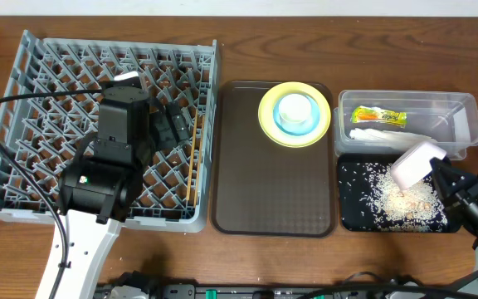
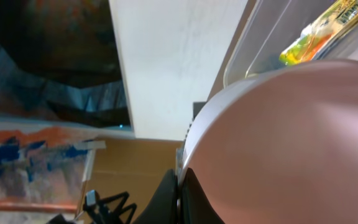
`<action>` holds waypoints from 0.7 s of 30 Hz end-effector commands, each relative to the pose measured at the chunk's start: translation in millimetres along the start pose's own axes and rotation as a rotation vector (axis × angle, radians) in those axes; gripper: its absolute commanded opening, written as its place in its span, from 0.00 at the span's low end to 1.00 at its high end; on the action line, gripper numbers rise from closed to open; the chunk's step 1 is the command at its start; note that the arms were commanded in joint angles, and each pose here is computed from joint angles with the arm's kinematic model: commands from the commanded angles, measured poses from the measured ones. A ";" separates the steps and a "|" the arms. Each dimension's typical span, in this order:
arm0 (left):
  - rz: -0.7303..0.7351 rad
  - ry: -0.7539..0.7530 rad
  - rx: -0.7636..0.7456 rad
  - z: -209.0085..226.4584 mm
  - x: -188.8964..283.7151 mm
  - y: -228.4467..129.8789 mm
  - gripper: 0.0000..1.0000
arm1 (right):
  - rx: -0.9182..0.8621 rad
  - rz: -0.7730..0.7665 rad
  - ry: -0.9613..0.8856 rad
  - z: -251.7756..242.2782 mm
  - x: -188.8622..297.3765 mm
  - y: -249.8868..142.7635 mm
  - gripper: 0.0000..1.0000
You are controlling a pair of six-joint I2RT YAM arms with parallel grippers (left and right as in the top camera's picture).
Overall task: Sort waste into correct bins and load items into the dishwasher
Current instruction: 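Hold the white bowl inverted over the black tray to shake out rice, then carry the emptied white bowl back and set it on the brown tray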
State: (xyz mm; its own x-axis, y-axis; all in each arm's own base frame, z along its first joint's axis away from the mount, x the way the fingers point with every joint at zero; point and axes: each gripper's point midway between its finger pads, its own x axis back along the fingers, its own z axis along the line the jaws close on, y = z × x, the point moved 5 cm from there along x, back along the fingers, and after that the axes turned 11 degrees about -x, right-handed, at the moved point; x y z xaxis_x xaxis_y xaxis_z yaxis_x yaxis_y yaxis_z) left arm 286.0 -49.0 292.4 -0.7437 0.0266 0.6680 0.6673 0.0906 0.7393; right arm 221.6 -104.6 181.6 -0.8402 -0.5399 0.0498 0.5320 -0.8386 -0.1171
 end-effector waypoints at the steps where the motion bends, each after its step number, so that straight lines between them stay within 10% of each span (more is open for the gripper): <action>1: -0.010 0.018 0.013 3.3 1.7 2.5 0.94 | 0.032 0.040 -0.004 29.0 -10.8 -4.7 0.01; 12: -0.010 0.018 0.013 3.3 1.7 2.4 0.94 | 0.305 0.246 -0.028 112.9 -88.2 -78.3 0.02; 21: -0.010 0.018 0.013 3.3 1.7 2.4 0.94 | 0.576 0.345 -0.406 61.2 -162.3 -179.6 0.01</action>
State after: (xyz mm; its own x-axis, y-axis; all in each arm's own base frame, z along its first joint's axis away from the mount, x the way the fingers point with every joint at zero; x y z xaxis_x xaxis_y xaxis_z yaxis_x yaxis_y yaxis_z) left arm 286.1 -49.0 292.4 -0.7439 0.0266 0.6677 0.6670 0.0907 0.7395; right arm 258.7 106.8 261.4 -0.4807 -0.8144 0.3251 0.8731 -0.4789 0.0912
